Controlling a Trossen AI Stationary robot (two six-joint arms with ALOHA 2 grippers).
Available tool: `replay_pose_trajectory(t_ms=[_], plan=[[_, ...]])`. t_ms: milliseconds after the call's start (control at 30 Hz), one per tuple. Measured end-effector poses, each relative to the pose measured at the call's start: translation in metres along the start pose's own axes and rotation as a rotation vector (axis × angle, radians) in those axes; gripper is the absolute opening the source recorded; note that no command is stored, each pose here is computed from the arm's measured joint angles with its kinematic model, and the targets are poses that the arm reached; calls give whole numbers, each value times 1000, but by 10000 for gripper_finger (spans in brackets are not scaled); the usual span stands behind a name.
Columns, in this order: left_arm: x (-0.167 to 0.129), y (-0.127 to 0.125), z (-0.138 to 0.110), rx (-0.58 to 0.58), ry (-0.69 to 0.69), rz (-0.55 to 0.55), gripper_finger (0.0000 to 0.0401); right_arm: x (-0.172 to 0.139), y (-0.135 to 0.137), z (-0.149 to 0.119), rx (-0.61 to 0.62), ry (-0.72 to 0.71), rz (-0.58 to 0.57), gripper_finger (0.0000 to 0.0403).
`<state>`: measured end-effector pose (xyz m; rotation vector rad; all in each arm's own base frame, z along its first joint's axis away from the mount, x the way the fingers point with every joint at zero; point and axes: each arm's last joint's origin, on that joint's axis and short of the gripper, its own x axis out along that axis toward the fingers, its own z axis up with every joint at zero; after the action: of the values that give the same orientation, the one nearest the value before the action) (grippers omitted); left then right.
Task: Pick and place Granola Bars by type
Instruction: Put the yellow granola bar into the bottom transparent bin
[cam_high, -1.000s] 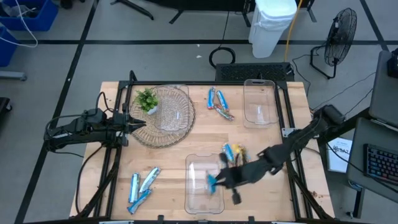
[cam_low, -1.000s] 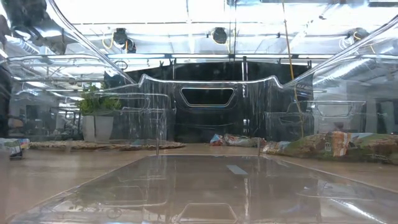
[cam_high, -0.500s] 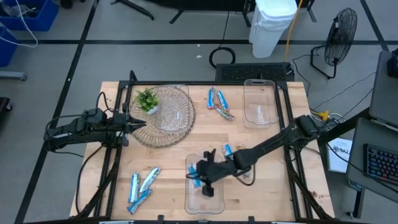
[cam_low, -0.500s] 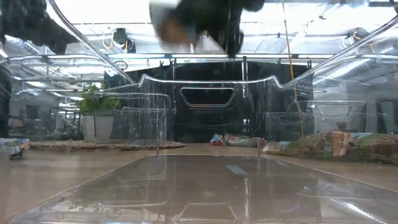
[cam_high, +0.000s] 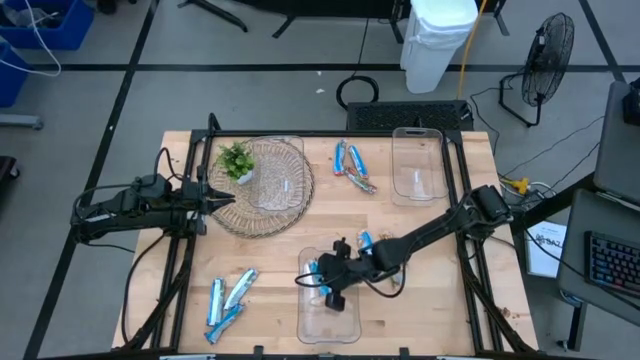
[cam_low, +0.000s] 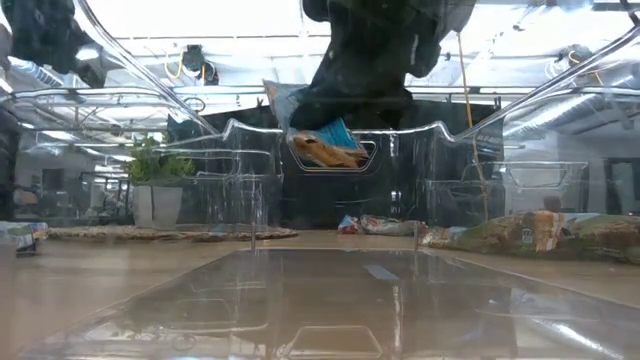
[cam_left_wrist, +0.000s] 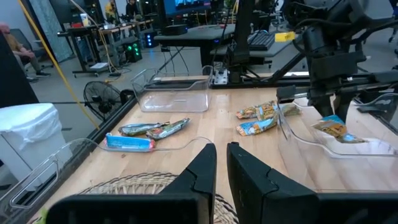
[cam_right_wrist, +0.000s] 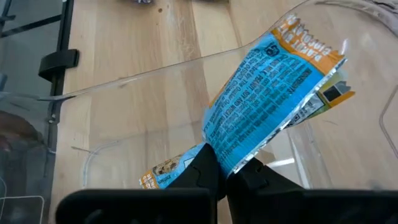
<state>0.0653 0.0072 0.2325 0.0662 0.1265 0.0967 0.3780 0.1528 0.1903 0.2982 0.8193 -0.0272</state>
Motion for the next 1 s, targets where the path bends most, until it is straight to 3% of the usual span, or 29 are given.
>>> replay_pose_trajectory(t_ms=[333, 533, 667, 1000], plan=[[0, 0, 0, -2, 0, 0, 47, 2, -3, -2, -7, 3, -5, 8], [0, 0, 0, -1, 0, 0, 47, 2, 2, 2, -55, -18, 89, 26], [0, 0, 0, -2, 0, 0, 47, 1, 7, 5, -66, -29, 171, 55], [0, 0, 0, -2, 0, 0, 47, 0, 10, 5, -68, -49, 187, 161]])
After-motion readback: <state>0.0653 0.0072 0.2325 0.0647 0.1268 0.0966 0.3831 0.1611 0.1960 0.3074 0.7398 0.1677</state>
